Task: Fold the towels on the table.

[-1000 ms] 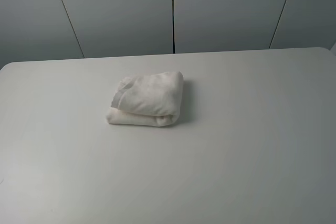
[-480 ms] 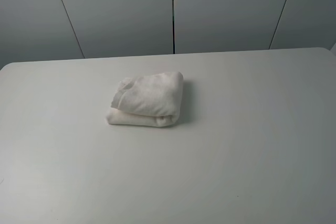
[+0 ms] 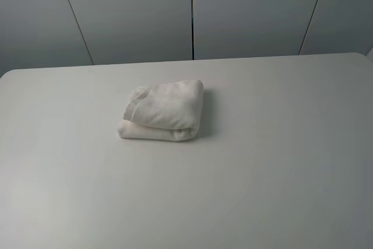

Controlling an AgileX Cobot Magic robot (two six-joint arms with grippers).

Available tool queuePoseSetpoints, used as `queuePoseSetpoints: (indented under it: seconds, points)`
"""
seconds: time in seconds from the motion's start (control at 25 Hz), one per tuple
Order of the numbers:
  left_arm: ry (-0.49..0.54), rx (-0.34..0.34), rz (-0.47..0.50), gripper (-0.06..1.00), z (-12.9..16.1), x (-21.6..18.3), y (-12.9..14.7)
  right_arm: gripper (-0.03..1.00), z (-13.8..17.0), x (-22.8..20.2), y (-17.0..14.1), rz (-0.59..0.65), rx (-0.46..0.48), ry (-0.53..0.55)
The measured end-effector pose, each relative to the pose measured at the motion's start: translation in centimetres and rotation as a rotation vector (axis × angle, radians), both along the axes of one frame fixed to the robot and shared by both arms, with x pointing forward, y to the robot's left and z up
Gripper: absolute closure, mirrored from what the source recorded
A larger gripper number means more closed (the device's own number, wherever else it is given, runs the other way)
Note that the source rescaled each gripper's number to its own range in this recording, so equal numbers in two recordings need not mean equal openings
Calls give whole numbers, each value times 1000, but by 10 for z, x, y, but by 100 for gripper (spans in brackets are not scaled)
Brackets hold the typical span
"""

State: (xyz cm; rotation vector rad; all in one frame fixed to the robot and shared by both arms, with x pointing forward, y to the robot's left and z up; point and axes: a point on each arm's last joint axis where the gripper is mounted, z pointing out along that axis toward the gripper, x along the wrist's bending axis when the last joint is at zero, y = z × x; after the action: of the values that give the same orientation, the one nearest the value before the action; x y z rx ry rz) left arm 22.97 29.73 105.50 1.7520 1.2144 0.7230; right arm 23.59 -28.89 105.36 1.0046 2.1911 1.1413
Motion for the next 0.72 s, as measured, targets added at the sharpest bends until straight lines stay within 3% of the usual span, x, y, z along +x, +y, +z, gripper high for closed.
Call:
queuePoseSetpoints:
  seconds: [0.32, 0.64, 0.72]
  points:
    - [-3, 8, 36, -1, 0, 0, 1, -3, 0, 0, 0, -22, 9, 4]
    - [0, 3, 275, -1, 0, 1, 0, -3, 0, -7, -4, -342, 45, -61]
    - [1, 1, 295, -1, 0, 1, 0, -3, 0, -7, -3, -420, 43, -65]
